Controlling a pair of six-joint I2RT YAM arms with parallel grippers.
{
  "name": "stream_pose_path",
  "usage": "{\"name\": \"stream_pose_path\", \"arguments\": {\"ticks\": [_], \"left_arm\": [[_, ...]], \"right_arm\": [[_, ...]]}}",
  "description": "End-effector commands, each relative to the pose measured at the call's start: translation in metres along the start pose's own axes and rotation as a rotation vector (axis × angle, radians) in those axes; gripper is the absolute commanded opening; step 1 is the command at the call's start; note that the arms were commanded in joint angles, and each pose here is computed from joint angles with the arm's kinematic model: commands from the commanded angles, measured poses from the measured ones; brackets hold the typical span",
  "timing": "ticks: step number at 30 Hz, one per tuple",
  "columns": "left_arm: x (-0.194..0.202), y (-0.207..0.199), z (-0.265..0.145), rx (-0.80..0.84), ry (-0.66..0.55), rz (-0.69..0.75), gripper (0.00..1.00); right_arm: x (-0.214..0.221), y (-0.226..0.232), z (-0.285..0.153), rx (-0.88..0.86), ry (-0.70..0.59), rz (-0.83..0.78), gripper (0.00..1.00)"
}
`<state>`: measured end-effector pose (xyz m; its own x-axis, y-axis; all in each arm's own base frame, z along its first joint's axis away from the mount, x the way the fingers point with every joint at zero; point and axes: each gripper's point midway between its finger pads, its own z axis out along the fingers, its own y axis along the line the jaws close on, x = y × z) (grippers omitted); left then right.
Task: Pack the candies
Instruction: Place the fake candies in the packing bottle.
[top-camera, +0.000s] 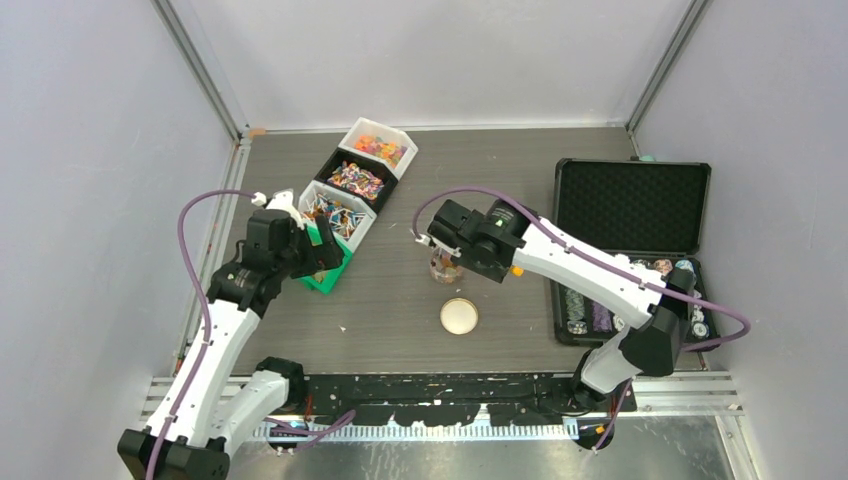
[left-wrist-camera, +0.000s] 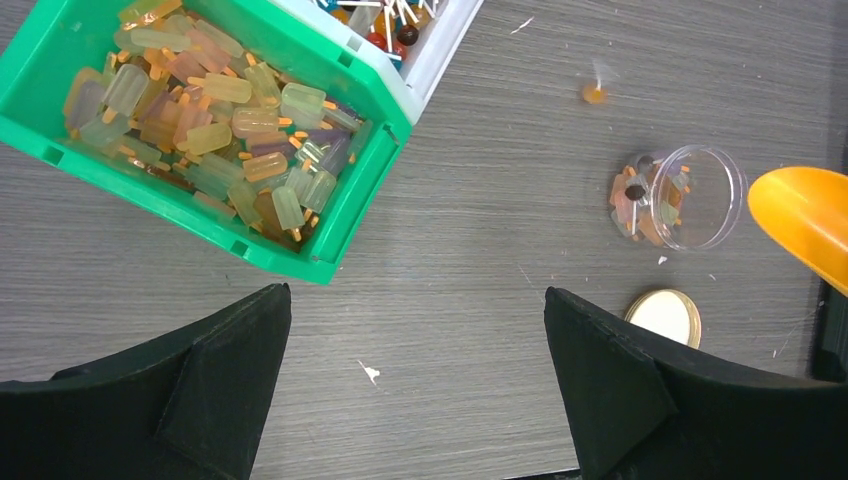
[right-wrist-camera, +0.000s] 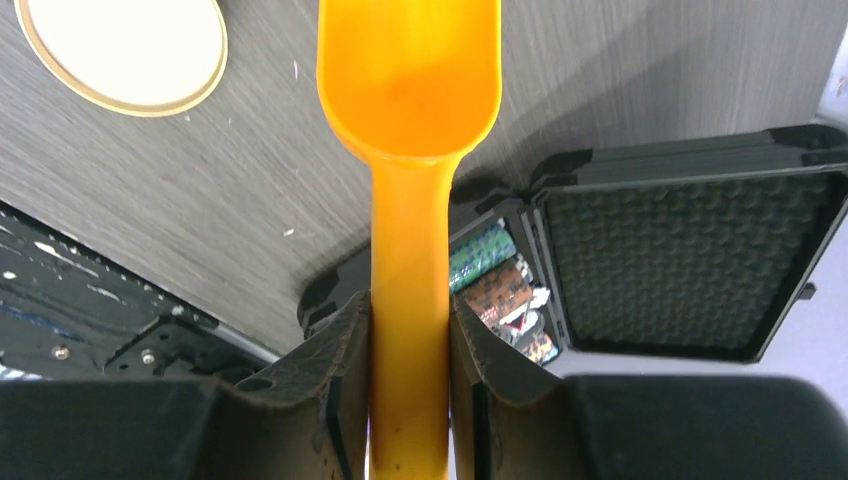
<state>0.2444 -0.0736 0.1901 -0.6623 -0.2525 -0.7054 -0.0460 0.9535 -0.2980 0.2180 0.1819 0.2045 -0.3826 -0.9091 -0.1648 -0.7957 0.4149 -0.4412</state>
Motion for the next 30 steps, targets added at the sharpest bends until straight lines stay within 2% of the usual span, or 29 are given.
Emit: {"name": "stream_pose_path", "arguments": {"ticks": [1,7,11,15,19,23,30], "left_arm": [[-0.016,-0.001,-0.016,-0.003,-0.071,0.012,0.99],[-0.019,-0.003,-0.019,0.0,-0.08,-0.005,0.95],[-0.021,-0.005,-0.016,0.004,-0.067,0.009,0.91],[-0.029,-0.001,-0.022,-0.016,-0.124,-0.011,0.9],[-0.034,-0.01,-0.022,0.022,-0.132,-0.034,0.85],[-0.045,-0.023,-0.011,0.065,-0.141,-0.065,0.73],[-0.063,-0.051,0.047,0.111,-0.044,-0.13,0.37]], "right_arm": [[0.024,-0.001,-0.009,0.028,0.116,-0.006,0.01],[0.017,0.008,-0.01,0.008,0.061,-0.003,0.01],[0.011,-0.004,-0.017,0.052,0.048,0.005,0.0],[-0.025,-0.024,-0.024,0.106,-0.118,0.01,0.01],[-0.056,-0.047,-0.012,0.126,-0.253,0.014,0.01],[-0.08,-0.063,0.019,0.115,-0.302,0.004,0.0],[-0.106,-0.107,0.093,0.126,-0.327,-0.137,0.01]]}}
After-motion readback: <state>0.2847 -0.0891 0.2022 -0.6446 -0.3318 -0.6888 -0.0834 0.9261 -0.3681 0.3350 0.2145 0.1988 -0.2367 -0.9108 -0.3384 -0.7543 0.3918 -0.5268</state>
